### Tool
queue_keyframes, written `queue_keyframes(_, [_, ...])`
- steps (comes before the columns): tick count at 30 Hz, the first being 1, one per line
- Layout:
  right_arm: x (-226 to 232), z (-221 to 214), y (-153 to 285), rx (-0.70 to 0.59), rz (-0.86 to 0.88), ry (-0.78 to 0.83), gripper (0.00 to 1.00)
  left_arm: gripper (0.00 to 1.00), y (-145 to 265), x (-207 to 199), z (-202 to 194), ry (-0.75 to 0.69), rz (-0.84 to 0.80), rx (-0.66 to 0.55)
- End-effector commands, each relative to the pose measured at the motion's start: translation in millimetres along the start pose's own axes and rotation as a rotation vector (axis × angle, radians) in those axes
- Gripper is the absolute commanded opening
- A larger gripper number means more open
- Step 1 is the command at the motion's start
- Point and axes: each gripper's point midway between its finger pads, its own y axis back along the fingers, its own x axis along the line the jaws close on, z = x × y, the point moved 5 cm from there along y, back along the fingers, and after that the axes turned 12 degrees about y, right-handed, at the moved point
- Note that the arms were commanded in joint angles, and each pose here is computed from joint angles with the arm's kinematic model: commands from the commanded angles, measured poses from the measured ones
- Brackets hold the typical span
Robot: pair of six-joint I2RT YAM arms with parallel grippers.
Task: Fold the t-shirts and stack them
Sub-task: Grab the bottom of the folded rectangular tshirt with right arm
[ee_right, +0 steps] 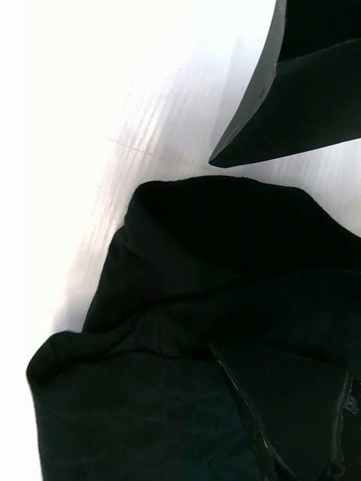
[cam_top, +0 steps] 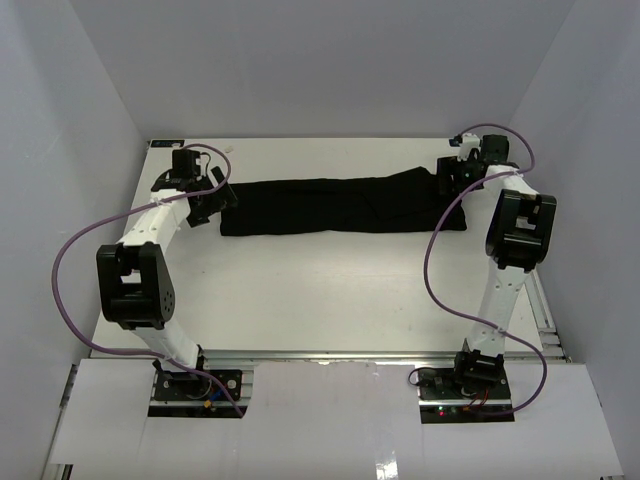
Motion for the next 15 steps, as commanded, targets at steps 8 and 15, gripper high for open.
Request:
queue_keyframes(8, [8.6,8.0,-12.2,-0.014,0.115,-0.019,1.0,0.98,21.4,-9.4,8.4,0.002,-0.059,-0.057])
queue_keyframes(15, [-0.2,3.8,-10.4,-0.024,0.096,-0.094,1.0,0.98,21.9,-10.3,8.0,0.001,-0.065,-0.052])
